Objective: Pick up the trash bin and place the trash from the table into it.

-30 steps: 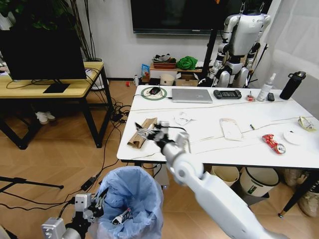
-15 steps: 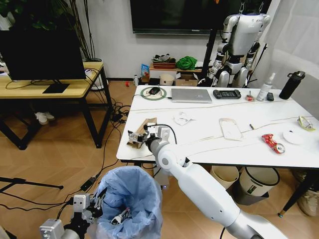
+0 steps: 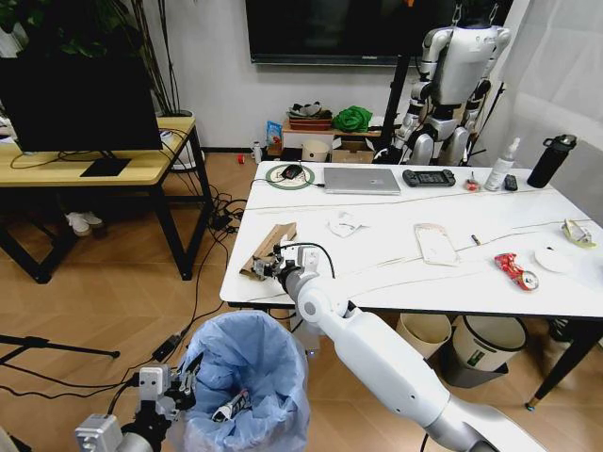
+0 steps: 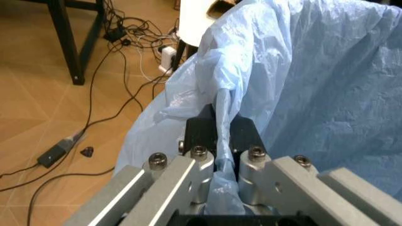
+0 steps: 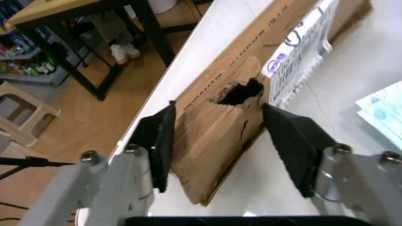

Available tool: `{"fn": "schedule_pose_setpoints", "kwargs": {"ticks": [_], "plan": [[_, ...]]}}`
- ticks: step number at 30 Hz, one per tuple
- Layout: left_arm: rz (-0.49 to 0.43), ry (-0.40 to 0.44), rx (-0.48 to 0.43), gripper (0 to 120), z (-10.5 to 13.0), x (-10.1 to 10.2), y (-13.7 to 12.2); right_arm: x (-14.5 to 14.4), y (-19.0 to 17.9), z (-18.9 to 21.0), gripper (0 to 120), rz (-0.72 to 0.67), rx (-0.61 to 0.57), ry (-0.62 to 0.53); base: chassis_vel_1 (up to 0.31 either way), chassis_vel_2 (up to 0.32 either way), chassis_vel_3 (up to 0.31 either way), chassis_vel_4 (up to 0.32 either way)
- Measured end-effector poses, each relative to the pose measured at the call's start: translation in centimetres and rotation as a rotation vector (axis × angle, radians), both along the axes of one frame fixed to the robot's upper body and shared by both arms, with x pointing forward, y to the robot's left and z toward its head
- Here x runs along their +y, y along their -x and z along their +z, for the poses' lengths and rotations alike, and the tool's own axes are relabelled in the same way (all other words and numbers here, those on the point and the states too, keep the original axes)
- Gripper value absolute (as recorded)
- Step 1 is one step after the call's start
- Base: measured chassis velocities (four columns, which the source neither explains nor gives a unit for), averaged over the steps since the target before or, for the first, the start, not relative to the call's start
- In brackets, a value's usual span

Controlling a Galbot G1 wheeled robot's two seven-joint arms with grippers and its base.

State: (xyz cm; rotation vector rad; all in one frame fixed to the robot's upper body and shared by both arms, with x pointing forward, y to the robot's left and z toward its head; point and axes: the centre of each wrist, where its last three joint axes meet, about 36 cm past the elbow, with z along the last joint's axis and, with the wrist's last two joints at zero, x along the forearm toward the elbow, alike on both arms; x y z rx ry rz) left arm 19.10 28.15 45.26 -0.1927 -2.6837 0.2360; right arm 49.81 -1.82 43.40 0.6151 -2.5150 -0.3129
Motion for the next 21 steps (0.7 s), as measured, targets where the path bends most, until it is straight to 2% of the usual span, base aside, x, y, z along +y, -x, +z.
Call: {"fn": "schedule_pose_setpoints", "kwargs": {"ticks": [1,7,9,13,18,21], "plan": [[0.000,0.000,0.000,0,0.0,0.0,0.0,0.0,0.0,0.0,51,0.000,0.000,0.000,0.000,0.000,0.000,0.000],[0.005,0.005,0.002,0,-0.1,-0.1,0.0,0.1,0.6,-0.2,25,0.008,-0.002,0.003,0.000,0.000,0.000,0.000],[0.005,0.006,0.002,0,-0.1,-0.1,0.0,0.1,0.7,-0.1,22,0.008,-0.004,0.001,0.000,0.000,0.000,0.000],[0.008,0.011,0.002,0,-0.2,-0.2,0.0,-0.3,0.8,0.9,4,0.013,-0.030,-0.034,0.000,0.000,0.000,0.000],[0.012,0.019,0.004,0,-0.4,-0.5,0.0,-1.1,1.3,2.2,0,0.029,-0.067,-0.097,0.000,0.000,0.000,0.000],[0.016,0.023,0.004,0,-0.5,-0.6,0.1,-2.2,2.5,4.0,0,0.061,-0.114,-0.196,0.000,0.000,0.000,0.000]]}}
